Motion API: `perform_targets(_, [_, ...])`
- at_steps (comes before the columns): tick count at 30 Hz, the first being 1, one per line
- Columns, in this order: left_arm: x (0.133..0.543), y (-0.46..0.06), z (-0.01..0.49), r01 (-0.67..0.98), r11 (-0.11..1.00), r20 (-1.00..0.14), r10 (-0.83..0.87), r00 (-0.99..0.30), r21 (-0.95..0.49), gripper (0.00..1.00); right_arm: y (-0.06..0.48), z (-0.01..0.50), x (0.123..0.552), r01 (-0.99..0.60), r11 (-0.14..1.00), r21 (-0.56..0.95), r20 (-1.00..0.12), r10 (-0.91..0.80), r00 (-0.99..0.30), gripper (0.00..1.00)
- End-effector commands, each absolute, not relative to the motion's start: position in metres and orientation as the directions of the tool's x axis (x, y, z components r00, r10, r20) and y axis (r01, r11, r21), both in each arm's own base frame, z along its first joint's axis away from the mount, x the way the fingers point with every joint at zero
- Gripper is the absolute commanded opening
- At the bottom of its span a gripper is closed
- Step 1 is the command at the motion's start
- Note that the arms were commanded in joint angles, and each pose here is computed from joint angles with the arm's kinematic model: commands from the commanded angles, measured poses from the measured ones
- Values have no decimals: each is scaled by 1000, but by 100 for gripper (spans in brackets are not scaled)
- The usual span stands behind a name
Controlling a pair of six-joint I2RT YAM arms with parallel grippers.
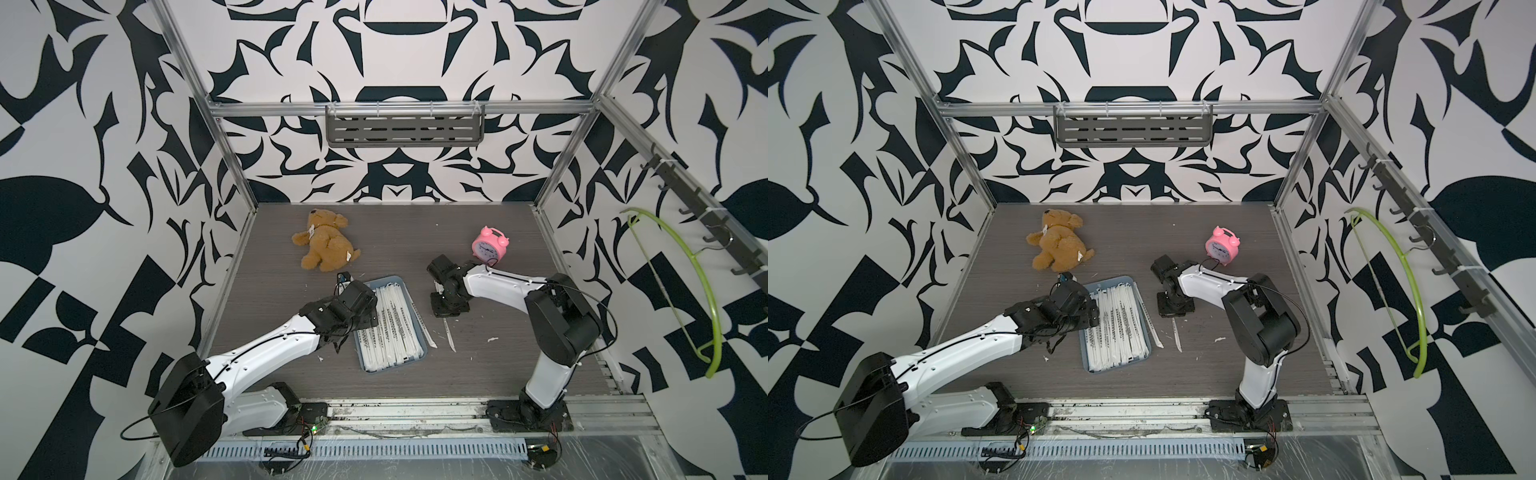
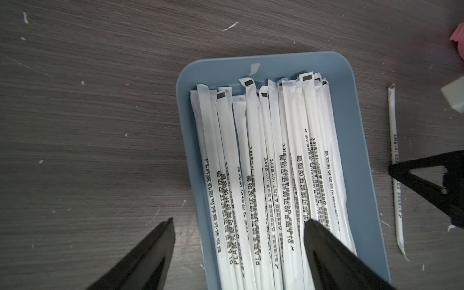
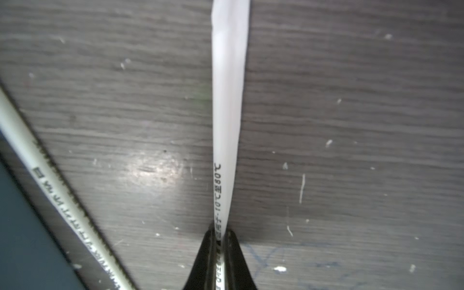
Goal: Put the straws into the storage box
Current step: Pick up the straw from the center of the board, then place the straw in the storage box.
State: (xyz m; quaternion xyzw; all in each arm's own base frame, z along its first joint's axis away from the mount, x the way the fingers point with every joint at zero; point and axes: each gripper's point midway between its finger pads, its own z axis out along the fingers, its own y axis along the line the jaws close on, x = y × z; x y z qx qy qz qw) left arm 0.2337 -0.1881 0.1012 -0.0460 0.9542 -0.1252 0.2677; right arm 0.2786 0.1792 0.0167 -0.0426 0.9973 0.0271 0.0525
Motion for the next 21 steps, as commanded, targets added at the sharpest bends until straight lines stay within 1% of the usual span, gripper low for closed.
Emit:
perform_targets(1, [230, -179, 100, -25, 970, -507, -150, -849, -243, 88, 169, 42, 276, -102, 995, 20, -136, -98, -986, 10])
perform_targets(3, [231, -172, 100, -50, 970, -503, -168, -848, -240, 88, 180, 65, 275, -126, 992, 33, -168, -119, -979, 10])
perform_targets(5, [229, -157, 99, -106, 969, -487, -206, -849, -224, 88, 201, 88, 270, -165, 985, 48, -200, -152, -968, 10])
perform_targets(7, [226, -136, 101, -180, 965, -467, -252, -847, -193, 88, 233, 108, 265, -204, 977, 70, -241, -181, -953, 10])
perform_targets(9, [222, -120, 107, -223, 961, -471, -274, -839, -161, 87, 271, 120, 258, -224, 969, 105, -277, -188, -942, 10])
perform_targets(11, [216, -106, 112, -264, 954, -477, -299, -827, -140, 87, 310, 121, 250, -221, 963, 151, -300, -169, -939, 9])
perform_targets(15, [207, -90, 111, -315, 940, -473, -339, -813, -134, 87, 366, 111, 247, -191, 960, 206, -320, -118, -940, 8])
perform_targets(18, [203, -85, 108, -337, 929, -465, -370, -804, -156, 87, 388, 98, 246, -190, 966, 176, -312, -128, -941, 7])
perform_targets(21, [206, -89, 111, -319, 926, -478, -376, -794, -200, 87, 398, 79, 243, -176, 968, 177, -271, -124, -955, 8])
